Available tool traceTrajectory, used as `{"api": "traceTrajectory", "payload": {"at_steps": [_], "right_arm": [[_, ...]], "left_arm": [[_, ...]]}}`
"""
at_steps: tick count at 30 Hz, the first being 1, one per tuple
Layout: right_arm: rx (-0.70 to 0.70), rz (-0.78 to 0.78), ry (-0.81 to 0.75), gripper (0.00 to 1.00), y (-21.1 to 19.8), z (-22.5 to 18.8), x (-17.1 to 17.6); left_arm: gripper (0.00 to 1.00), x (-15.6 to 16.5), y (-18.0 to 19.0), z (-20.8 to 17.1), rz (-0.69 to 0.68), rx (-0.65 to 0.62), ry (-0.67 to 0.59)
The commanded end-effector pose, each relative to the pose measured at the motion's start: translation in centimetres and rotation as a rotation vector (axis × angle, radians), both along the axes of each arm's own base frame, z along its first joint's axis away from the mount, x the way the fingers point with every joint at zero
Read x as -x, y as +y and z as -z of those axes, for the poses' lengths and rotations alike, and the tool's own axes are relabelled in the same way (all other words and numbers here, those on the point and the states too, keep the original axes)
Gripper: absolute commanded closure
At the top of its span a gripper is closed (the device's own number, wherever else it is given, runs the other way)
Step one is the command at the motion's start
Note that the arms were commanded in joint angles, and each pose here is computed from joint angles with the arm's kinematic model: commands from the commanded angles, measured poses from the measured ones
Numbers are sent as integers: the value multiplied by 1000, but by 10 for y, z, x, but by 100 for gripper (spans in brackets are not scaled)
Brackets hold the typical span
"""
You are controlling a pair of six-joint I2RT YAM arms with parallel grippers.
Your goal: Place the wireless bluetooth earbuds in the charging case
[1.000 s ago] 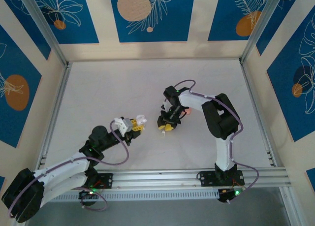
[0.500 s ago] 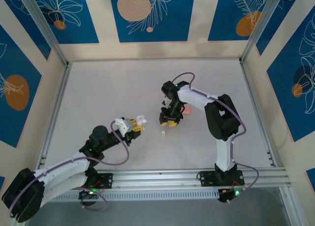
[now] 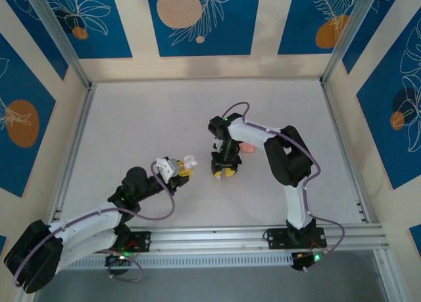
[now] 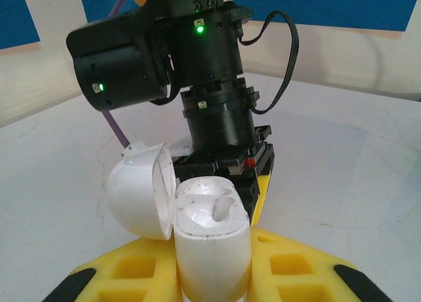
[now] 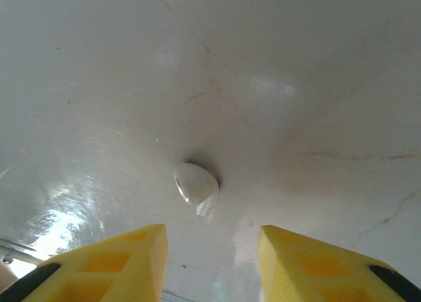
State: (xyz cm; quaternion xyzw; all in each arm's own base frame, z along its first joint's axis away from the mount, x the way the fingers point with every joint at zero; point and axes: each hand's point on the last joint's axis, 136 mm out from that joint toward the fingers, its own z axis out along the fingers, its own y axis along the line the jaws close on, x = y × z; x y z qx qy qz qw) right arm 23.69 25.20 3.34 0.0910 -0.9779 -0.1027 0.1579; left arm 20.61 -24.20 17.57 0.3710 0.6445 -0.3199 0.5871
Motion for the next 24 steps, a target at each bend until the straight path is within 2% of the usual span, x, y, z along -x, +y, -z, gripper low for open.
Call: {"api": "traceTrajectory", "payload": {"at_steps": [1,10,24], "right_arm": [[-12,-6,8,60,8,-1,-1],[-31,-26,4,61,18,6,-4],[17,-55,-4,64,15,21,-3]], "left_arm": [[77,0,-2,-15,14,26,-45],[78,0,0,-15,9,25,-40],[77,1,2,-15,2,21,-35]]}}
